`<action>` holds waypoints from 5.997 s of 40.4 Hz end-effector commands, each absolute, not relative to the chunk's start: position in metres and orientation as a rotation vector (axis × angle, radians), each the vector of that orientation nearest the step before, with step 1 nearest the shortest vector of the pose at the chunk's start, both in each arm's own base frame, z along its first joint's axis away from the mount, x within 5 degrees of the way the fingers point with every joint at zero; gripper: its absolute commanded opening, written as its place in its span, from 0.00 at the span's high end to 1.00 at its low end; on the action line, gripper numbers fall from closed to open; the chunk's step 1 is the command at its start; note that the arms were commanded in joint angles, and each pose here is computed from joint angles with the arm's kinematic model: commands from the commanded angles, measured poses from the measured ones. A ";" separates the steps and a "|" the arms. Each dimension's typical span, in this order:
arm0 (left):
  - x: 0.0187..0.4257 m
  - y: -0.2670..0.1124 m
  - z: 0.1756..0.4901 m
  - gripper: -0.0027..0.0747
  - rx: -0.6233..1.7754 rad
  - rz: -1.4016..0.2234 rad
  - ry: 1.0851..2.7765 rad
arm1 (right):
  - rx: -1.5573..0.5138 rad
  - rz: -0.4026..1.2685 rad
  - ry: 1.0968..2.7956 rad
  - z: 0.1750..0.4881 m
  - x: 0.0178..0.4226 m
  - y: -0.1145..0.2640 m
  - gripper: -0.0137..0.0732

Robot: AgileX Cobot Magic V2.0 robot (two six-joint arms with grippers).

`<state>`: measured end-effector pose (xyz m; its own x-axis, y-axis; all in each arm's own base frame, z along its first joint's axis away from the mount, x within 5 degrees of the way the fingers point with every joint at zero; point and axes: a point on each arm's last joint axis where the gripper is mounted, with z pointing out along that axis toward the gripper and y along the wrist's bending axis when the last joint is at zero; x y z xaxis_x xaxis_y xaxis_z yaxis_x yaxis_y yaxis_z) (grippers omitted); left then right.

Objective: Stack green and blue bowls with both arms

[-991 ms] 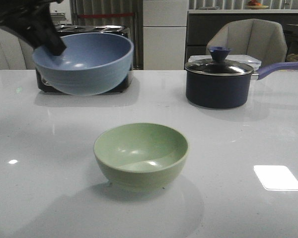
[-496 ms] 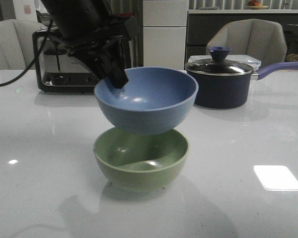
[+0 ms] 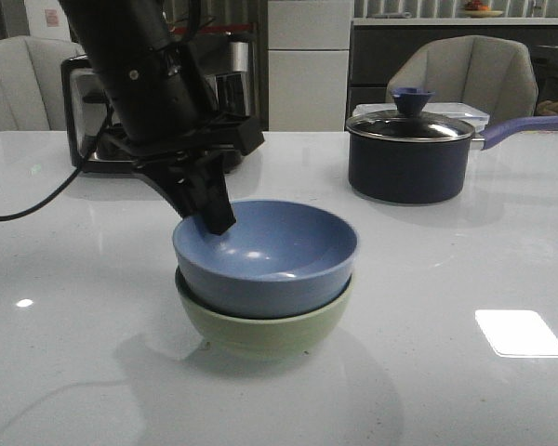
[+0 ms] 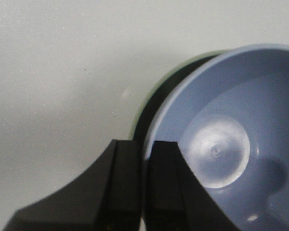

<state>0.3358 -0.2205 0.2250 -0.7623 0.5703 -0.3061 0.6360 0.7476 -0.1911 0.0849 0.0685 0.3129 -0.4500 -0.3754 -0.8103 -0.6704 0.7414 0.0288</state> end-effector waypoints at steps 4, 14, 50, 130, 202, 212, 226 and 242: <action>0.333 -0.227 0.254 0.82 0.927 -0.471 2.622 | -0.734 0.444 2.006 0.327 0.089 0.069 0.33; 0.333 -0.226 0.255 0.47 0.926 -0.468 2.616 | -0.734 0.444 2.006 0.327 0.089 0.069 0.33; 0.165 -0.113 0.387 0.44 0.799 -0.374 2.034 | -0.734 0.444 2.006 0.327 0.089 0.069 0.33; 0.090 -0.059 0.324 0.85 0.672 -0.322 1.934 | -0.749 0.405 2.003 0.326 0.090 0.067 0.78; 0.054 -0.005 0.217 0.85 0.049 -0.085 1.411 | -0.749 0.405 2.003 0.326 0.090 0.067 0.78; 0.054 -0.005 0.217 0.85 0.049 -0.085 1.411 | -0.749 0.405 2.003 0.326 0.090 0.067 0.78; 0.054 -0.005 0.217 0.85 0.049 -0.085 1.411 | -0.737 0.400 1.990 0.327 0.087 0.064 0.78; 0.054 -0.005 0.217 0.85 0.049 -0.085 1.411 | -0.177 0.044 1.595 0.296 0.063 0.011 0.78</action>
<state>0.0560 -0.0050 0.2087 0.0476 -0.0124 -0.9988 0.0892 0.9960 -0.0081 0.0671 0.0191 0.2881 -0.2094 -0.1202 -0.9704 -0.2603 0.9635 -0.0632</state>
